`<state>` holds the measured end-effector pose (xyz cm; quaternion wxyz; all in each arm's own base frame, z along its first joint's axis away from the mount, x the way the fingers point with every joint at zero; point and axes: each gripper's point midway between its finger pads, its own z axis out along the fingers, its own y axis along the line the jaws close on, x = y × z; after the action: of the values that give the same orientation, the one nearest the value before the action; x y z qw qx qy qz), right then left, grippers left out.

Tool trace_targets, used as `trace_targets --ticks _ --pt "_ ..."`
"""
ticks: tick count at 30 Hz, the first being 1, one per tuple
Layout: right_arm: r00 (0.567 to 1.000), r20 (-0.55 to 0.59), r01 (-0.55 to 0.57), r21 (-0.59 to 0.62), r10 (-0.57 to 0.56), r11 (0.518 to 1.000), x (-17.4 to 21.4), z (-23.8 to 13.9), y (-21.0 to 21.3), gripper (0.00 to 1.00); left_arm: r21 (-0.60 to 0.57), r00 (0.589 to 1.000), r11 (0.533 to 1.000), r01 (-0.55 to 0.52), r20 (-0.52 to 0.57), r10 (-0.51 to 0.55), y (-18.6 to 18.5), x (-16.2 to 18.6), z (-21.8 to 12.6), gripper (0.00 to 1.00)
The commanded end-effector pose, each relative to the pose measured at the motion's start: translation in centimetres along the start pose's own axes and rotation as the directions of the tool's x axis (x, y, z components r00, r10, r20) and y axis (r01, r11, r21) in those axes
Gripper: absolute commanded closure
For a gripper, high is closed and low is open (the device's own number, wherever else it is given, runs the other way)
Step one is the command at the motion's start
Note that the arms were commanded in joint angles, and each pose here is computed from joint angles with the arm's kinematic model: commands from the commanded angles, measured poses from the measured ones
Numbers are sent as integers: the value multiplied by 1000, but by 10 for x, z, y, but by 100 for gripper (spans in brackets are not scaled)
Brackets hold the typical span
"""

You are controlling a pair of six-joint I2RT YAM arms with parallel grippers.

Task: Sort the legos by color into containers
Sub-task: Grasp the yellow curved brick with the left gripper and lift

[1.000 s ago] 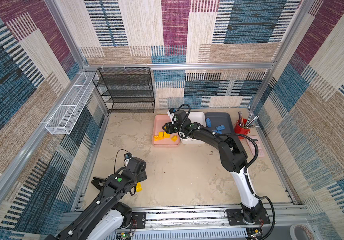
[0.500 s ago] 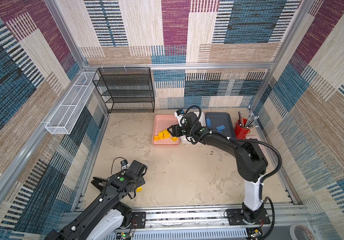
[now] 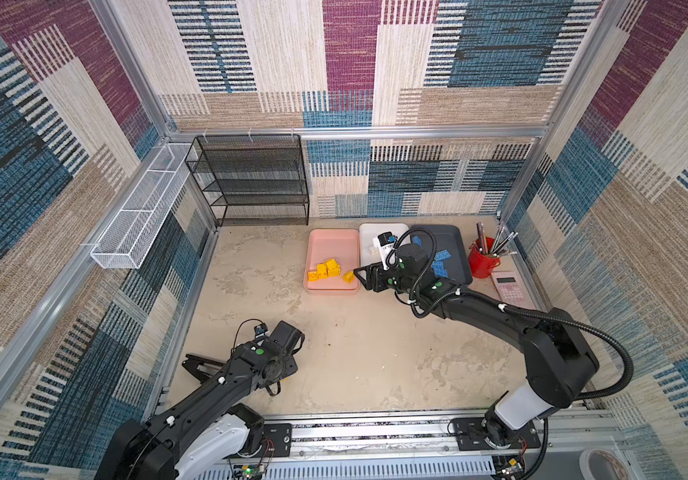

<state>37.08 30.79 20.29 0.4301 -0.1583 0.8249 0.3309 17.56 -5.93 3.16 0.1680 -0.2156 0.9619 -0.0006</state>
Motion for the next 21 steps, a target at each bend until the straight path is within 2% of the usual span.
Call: trace_targets --ticks 1,5,10,17,21 --pt "997 75 8 8 -8 1000 -15 -13 3 32 10 1000 1000 -3 12 3 -9 -5 -1 53" --pt "996 92 14 28 -17 1000 -15 -27 0 32 -11 1000 1000 -25 11 25 -11 -6 -1 60" --pt "993 114 14 31 -18 999 -16 -40 2 32 -7 1000 1000 -29 11 29 -14 -6 -1 74" --pt "992 124 13 35 -17 999 -11 -52 1 32 42 999 999 -22 37 21 -29 -16 -9 76" --pt "992 122 7 38 -11 999 -4 -59 0 32 95 995 994 -62 89 53 -53 -37 -24 75"
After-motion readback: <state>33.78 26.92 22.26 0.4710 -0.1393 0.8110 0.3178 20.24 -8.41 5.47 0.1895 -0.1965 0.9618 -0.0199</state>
